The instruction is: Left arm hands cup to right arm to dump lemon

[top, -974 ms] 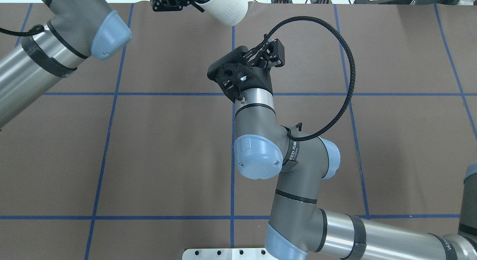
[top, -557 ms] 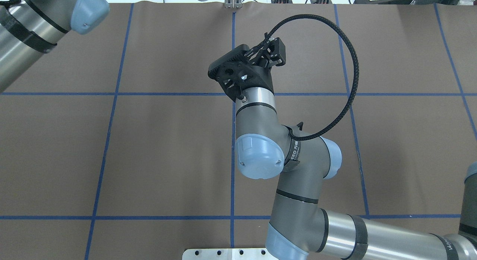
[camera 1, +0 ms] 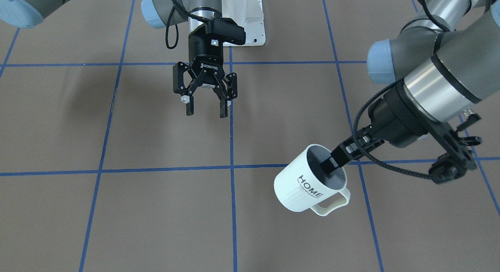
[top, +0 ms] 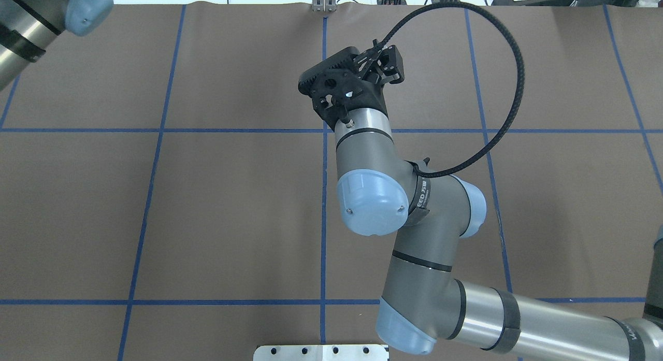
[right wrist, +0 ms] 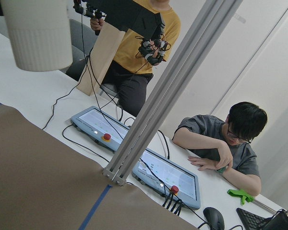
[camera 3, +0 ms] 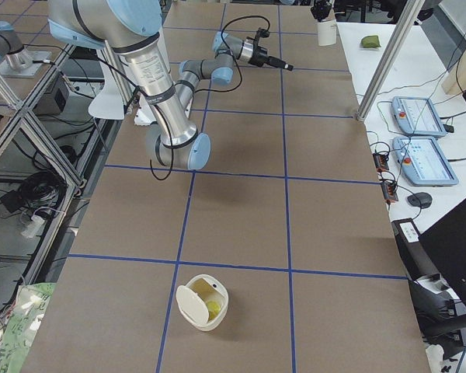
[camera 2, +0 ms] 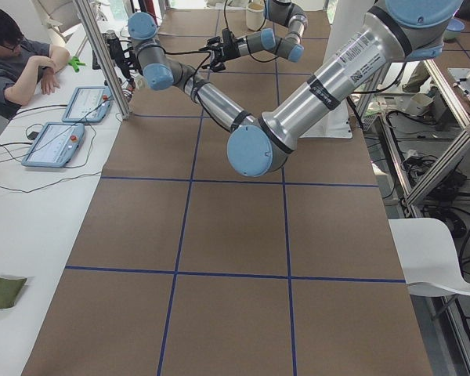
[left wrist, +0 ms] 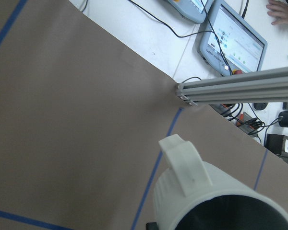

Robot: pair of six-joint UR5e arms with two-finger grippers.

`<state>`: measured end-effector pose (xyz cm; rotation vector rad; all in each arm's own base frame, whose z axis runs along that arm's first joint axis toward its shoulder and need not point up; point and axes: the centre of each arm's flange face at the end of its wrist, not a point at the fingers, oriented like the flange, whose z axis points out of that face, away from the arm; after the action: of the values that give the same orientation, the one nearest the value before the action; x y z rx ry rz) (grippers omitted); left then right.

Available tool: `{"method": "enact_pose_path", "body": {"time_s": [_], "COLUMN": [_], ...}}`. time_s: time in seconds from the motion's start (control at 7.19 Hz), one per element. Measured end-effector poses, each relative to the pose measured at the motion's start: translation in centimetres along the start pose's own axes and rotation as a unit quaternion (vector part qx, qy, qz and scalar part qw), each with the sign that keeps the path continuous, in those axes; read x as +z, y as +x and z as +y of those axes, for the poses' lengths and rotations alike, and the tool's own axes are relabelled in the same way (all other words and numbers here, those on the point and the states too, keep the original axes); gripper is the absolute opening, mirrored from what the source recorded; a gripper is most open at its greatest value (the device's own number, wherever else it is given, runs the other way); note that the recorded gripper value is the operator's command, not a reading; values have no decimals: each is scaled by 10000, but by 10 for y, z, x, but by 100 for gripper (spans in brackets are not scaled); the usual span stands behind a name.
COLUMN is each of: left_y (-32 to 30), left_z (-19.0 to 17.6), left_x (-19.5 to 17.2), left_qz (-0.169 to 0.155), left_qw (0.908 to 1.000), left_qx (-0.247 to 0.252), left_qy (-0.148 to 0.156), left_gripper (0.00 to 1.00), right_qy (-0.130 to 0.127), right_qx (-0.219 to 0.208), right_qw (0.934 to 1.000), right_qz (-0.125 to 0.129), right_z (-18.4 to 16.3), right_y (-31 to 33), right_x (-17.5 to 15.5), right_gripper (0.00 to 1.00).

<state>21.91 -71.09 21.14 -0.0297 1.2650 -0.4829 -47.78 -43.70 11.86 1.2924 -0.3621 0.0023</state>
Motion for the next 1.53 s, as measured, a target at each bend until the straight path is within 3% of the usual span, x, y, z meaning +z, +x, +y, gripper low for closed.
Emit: {"method": "enact_pose_path", "body": {"time_s": [0.28,0.42,0.56,0.7,0.83,0.97,1.11,1.25,1.53], "left_y": [-63,-85,-110,-141,-176,-206,-226,-234,-251], "left_z": [-26,-27,-24,-18,-11,1,19,43,95], "left_x": [-3,1,7,11,10,4,-6,-15,-43], "left_qz": [-237,-330,-429,-543,-661,-803,-1051,-1518,-2901], "left_qw": [9991,9987,9983,9975,9964,9947,9914,9832,9436], "left_qx": [333,379,383,436,530,639,784,1005,1588], "left_qy": [117,115,100,87,61,19,30,131,167], "left_gripper": [0,0,0,0,0,0,0,0,0], "right_qy": [-359,-700,-1144,-1678,-2314,-2958,-3400,-3675,-4103], "right_qx": [259,445,709,1020,1330,1690,1999,2183,2368], "right_qw": [9981,9940,9856,9711,9491,9204,8961,8813,8628], "right_qz": [-421,-709,-1027,-1356,-1671,-1919,-2034,-2017,-1764], "right_z": [-10,-7,-1,7,11,13,22,44,96], "right_y": [55,96,141,190,245,300,341,368,406], "right_x": [23,38,53,67,77,80,75,66,46], "right_gripper": [100,100,100,100,100,100,100,100,100]}}
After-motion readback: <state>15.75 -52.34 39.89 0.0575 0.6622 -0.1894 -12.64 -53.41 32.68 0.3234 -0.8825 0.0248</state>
